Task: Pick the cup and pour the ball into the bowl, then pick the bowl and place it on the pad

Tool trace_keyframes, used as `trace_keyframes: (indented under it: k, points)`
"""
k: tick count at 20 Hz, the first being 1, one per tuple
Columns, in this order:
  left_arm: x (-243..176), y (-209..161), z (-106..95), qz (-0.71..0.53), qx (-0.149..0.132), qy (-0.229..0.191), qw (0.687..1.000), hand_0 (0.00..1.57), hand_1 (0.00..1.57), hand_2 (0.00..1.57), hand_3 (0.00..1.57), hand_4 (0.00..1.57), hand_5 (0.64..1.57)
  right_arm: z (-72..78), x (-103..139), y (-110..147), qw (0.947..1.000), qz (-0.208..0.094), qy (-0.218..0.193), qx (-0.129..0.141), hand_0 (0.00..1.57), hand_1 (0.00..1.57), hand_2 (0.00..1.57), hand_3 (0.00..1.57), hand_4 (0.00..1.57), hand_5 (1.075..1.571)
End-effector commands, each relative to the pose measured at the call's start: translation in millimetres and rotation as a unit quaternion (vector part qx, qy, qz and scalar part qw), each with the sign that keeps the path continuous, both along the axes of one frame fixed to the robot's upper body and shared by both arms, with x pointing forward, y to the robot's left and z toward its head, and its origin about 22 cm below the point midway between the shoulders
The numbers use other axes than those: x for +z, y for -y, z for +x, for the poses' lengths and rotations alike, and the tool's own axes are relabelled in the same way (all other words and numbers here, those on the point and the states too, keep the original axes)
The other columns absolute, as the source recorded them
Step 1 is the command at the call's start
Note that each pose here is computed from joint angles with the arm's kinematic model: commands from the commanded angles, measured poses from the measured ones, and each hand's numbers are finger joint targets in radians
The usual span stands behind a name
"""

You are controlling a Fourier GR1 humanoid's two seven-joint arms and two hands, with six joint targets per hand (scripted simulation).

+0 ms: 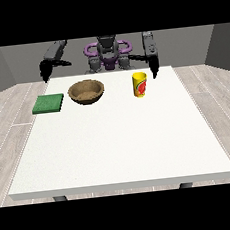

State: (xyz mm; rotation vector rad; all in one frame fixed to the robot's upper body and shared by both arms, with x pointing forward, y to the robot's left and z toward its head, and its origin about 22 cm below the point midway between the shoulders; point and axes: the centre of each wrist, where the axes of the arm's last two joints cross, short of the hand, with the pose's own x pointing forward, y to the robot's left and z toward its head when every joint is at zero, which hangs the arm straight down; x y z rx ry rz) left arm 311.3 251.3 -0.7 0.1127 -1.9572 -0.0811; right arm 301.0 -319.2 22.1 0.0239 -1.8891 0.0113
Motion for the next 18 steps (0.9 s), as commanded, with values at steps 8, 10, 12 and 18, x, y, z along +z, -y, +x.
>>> trace_keyframes:
  k: [8, 10, 12, 18]
  points:
    - [-37.3, 32.0, 27.7, -0.003, 0.023, 0.024, 0.999, 0.0, 0.0, 0.0, 0.0, 0.0, 1.262, 17.6, 3.0, 4.1, 0.9994, 0.004, 0.029, 0.016, 0.0, 0.0, 0.0, 0.0, 0.0, 1.559]
    - [-50.3, 11.8, 22.4, -0.009, 0.017, -0.006, 1.0, 0.0, 0.0, 0.0, 0.0, 0.0, 1.245, 7.6, -11.9, 25.6, 0.9999, 0.011, 0.004, 0.006, 0.0, 0.0, 0.0, 0.0, 0.0, 1.558]
    - [-44.9, 13.4, 25.9, 0.0, 0.026, 0.013, 1.0, 0.0, 0.0, 0.0, 0.0, 0.0, 1.219, 2.5, -13.6, 54.1, 0.9998, 0.003, 0.017, 0.005, 0.0, 0.0, 0.0, 0.0, 0.0, 1.559]
    - [-53.9, -4.3, 21.3, 0.163, 0.131, 0.039, 0.977, 1.31, 1.31, 1.57, 1.57, 0.81, 1.515, 14.8, 7.8, 46.8, 0.9989, 0.007, 0.038, 0.026, 0.0, 0.0, 0.0, 0.0, 0.0, 1.558]
